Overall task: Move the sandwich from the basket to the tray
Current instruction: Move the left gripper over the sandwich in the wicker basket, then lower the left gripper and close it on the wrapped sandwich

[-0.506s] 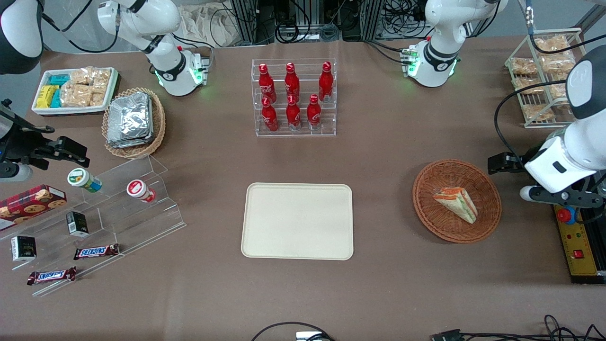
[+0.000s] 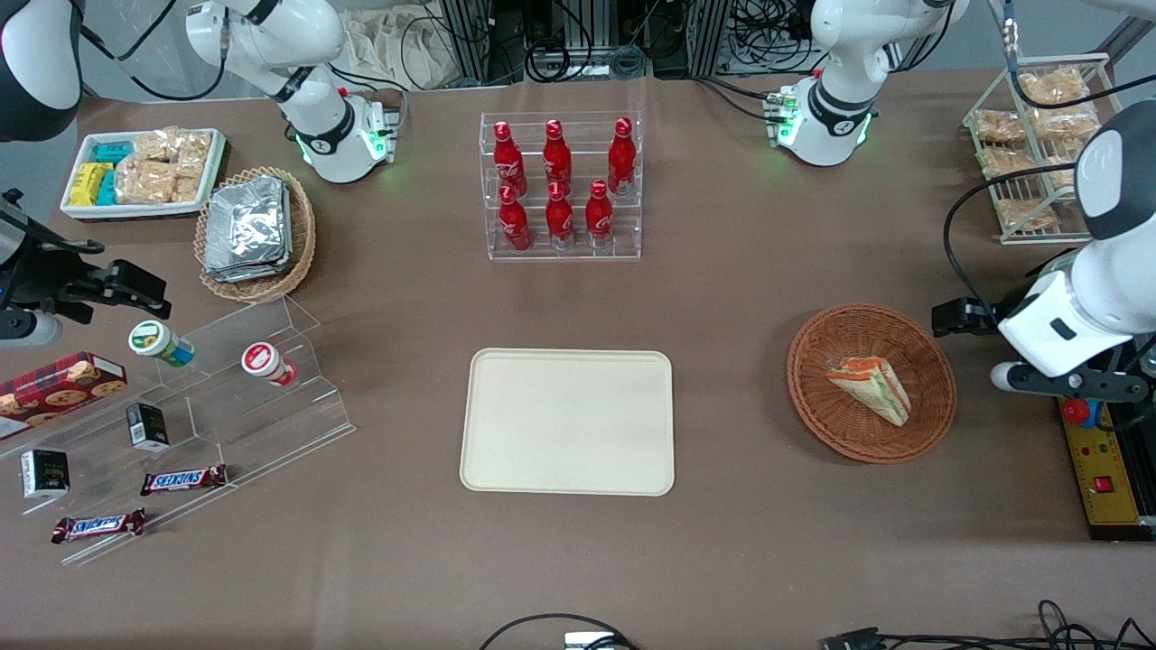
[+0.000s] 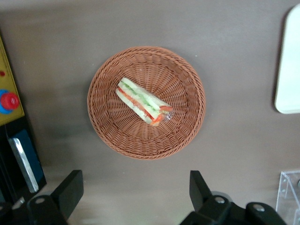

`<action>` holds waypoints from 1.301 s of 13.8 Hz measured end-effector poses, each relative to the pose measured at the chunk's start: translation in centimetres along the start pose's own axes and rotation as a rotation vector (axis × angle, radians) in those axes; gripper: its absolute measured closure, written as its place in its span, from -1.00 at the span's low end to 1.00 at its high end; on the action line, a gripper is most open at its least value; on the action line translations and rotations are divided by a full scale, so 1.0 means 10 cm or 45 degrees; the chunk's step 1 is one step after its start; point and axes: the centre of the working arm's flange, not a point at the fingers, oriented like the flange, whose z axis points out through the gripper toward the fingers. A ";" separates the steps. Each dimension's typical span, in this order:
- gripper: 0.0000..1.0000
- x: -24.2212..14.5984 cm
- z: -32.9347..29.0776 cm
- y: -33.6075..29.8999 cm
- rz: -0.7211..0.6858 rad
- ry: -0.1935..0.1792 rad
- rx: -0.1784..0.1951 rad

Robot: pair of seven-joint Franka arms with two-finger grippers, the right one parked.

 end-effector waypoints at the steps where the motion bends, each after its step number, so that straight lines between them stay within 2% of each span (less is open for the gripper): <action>1: -1.00 0.03 0.08 -0.01 -0.100 -0.014 0.000; 3: -1.00 0.13 0.30 -0.03 -0.360 -0.018 -0.005; 6: -1.00 0.27 0.83 -0.04 -0.663 0.035 -0.023; 10: -1.00 0.31 1.59 0.07 -1.004 0.116 -0.081; 11: -1.00 0.28 1.77 0.10 -1.065 0.117 -0.090; 13: -1.00 0.20 2.05 0.14 -1.128 0.086 -0.083; 15: -1.00 0.14 2.19 0.14 -1.146 0.057 -0.069; 18: -1.00 0.12 2.33 0.09 -1.163 0.039 -0.063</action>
